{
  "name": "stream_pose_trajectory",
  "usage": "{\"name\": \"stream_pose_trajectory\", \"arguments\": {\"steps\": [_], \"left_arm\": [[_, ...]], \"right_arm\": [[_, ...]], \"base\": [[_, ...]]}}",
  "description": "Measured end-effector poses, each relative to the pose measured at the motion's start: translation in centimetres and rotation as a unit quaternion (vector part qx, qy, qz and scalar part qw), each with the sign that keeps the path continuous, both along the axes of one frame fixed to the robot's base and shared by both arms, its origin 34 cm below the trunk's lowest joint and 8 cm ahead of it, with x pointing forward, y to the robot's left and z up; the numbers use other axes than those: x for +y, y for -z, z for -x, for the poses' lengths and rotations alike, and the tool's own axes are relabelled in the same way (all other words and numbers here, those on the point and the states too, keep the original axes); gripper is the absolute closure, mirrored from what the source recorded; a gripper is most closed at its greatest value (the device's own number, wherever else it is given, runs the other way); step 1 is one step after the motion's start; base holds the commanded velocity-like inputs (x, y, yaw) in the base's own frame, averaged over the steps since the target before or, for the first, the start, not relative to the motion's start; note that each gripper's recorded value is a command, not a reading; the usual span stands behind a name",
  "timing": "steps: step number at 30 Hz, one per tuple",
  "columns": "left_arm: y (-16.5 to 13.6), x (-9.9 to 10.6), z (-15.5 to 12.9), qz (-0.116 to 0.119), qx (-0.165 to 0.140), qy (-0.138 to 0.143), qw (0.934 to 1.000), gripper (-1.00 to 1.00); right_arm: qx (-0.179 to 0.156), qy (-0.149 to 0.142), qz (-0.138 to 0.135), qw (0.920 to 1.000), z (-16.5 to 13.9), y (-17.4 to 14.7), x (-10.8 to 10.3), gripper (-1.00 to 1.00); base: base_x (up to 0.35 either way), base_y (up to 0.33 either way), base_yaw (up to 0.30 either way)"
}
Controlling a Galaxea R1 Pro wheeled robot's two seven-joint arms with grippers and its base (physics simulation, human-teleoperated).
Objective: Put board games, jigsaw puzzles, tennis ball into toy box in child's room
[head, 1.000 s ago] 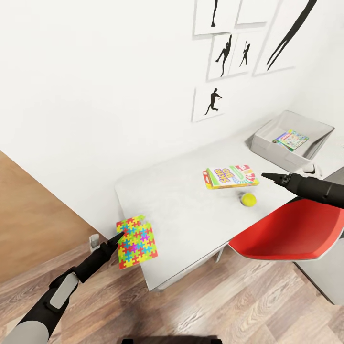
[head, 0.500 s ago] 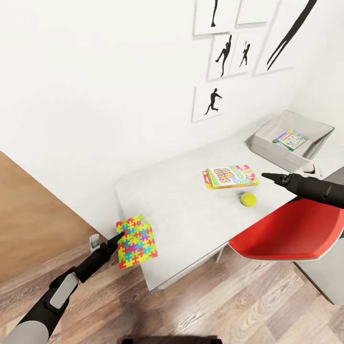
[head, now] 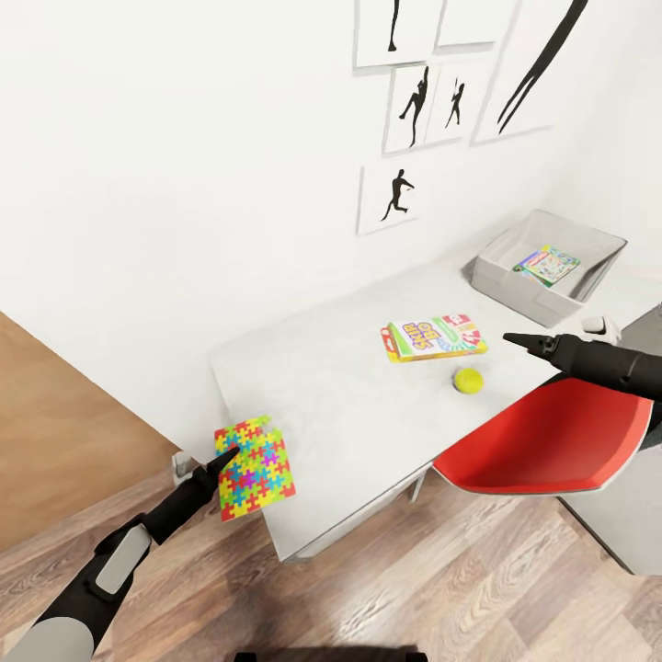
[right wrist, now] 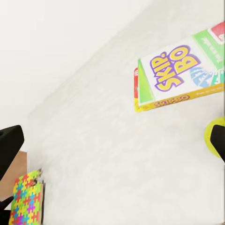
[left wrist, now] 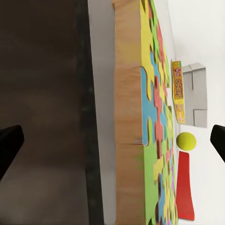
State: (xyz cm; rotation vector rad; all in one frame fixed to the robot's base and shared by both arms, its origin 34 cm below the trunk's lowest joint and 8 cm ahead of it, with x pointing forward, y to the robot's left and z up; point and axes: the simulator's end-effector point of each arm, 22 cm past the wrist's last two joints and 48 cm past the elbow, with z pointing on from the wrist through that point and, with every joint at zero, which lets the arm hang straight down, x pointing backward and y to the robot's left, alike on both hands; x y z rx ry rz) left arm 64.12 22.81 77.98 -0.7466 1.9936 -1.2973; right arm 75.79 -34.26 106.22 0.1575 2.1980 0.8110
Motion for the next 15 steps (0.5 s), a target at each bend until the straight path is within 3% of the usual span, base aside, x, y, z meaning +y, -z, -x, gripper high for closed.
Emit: {"name": "stream_pose_trajectory", "arguments": {"steps": [15], "left_arm": [[0.06,0.02,0.01,-0.001,0.001,0.0,1.0,-1.0]], "right_arm": [[0.0,0.0,0.0,1.0,0.01,0.02,-0.02,-1.0]], "base": [[0.0,0.0,-0.022]]}}
